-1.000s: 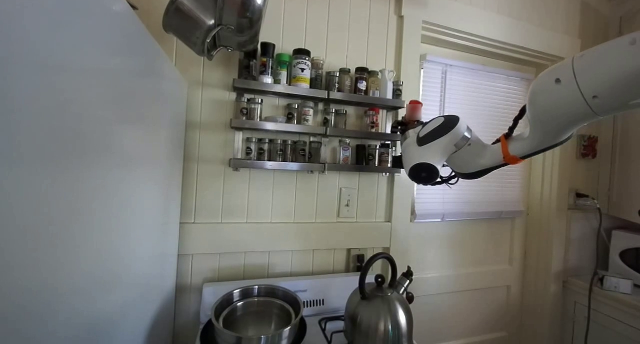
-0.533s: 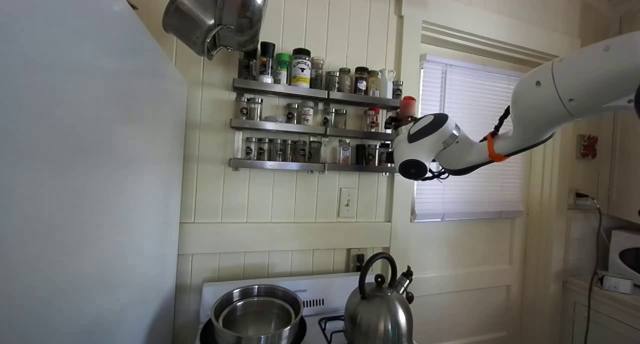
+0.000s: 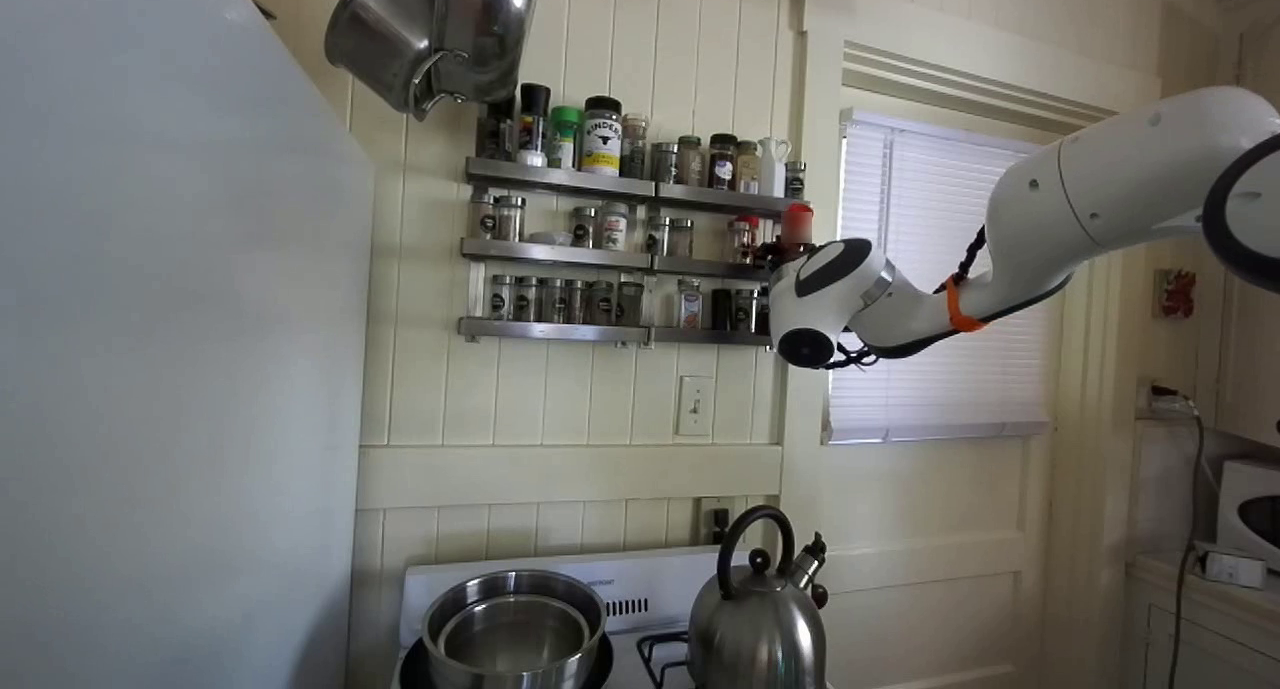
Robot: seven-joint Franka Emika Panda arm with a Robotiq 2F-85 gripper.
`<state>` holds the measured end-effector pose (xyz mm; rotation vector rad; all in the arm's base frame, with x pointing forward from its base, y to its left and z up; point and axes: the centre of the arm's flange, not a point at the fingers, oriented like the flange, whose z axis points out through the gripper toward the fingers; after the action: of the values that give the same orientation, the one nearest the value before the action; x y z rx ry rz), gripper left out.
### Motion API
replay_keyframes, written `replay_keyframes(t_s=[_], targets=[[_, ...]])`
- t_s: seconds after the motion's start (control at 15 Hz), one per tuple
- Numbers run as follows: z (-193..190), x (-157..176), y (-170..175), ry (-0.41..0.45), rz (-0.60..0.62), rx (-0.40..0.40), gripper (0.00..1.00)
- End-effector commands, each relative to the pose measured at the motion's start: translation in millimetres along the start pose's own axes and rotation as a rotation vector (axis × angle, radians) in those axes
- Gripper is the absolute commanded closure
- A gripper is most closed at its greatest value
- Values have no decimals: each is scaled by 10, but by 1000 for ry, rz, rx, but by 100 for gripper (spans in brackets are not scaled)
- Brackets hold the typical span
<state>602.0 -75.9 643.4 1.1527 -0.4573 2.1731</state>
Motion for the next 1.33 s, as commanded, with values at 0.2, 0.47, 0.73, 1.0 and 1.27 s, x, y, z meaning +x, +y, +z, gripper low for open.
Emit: replay_keyframes(t_s=[0.2, 0.47, 0.73, 1.0, 1.27], targets=[[91, -308, 50, -12, 7, 27, 76], [101, -313, 53, -38, 26, 30, 76], [166, -296, 137, -86, 75, 36, 76], [332, -141, 346, -162, 123, 55, 76], [391, 34, 374, -279, 172, 148, 76]])
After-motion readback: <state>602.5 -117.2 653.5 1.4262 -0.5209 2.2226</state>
